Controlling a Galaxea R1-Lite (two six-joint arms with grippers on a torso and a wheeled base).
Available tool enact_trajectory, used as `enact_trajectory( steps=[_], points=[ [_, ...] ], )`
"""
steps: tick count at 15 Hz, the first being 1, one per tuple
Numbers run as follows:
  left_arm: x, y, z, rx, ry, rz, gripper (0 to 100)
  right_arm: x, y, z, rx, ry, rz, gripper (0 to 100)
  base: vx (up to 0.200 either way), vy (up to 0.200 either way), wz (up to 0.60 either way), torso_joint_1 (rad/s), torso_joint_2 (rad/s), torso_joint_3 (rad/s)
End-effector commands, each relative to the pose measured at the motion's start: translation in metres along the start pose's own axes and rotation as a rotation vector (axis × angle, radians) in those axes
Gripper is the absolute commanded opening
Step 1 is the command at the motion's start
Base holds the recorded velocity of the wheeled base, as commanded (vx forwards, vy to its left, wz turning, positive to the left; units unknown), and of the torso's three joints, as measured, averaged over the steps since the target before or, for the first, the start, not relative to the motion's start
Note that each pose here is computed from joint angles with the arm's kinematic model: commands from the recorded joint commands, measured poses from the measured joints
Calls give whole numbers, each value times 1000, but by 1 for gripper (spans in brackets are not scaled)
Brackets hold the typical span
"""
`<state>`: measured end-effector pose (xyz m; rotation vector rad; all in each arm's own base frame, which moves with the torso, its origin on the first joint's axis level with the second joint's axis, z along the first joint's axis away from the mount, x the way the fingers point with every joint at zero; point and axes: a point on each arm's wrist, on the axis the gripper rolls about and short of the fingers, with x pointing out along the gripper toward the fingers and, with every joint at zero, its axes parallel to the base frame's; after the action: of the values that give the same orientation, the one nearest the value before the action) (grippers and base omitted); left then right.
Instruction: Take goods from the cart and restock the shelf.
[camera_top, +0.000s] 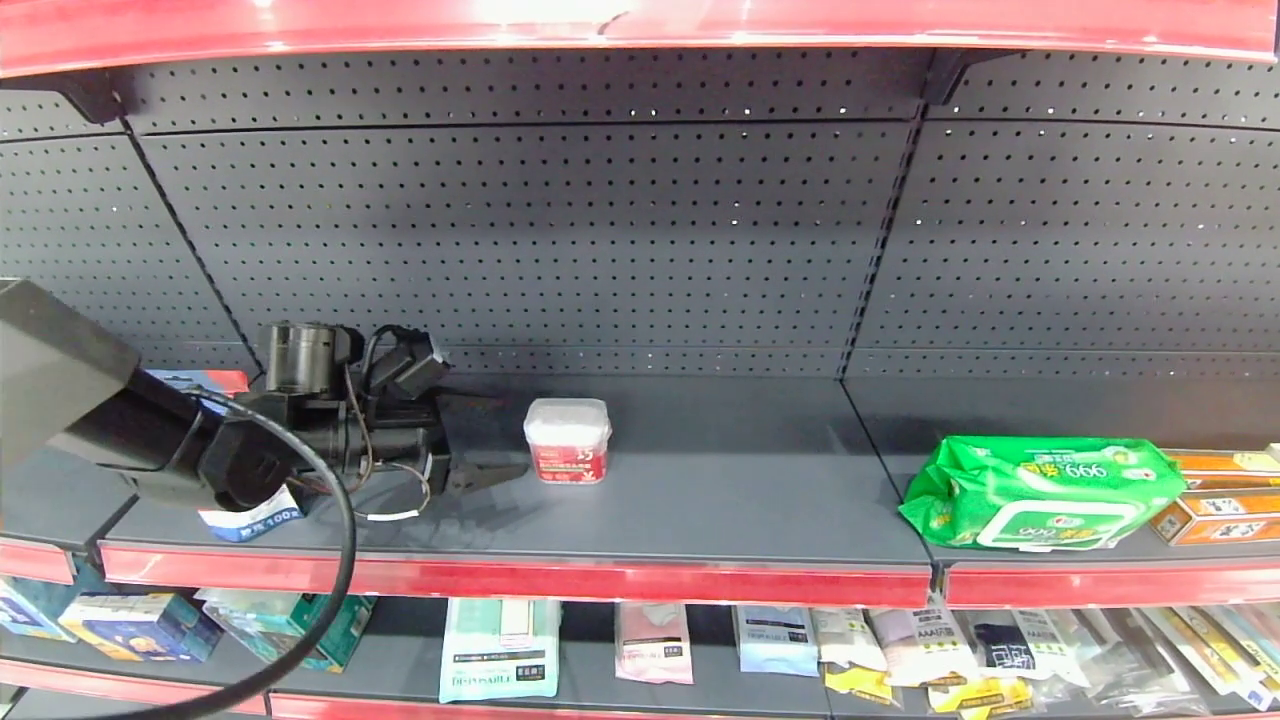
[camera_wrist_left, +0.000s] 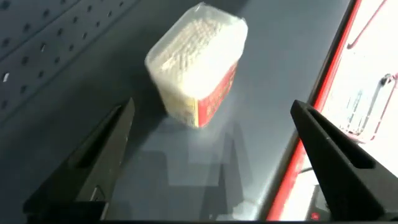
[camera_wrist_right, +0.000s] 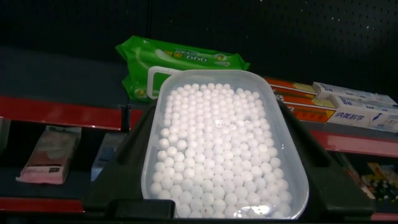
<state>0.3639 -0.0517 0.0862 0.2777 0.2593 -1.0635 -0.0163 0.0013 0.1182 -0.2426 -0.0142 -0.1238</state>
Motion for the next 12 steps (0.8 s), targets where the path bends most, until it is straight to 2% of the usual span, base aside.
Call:
enact_trajectory(
  steps=[1, 3, 12],
  points=[
    [9, 3, -7, -8, 7, -17, 100, 0, 0, 0, -1, 0, 0, 0, 0, 0, 0, 0, 0, 0],
    [24, -1, -12, -12, 6, -65, 100, 0, 0, -2, -19, 5, -1, 0, 0, 0, 0, 0, 0, 0],
    [26, 5, -10, 0, -11, -71, 100, -1, 1, -4, -31, 0, -5, 0, 0, 0, 0, 0, 0, 0]
  ],
)
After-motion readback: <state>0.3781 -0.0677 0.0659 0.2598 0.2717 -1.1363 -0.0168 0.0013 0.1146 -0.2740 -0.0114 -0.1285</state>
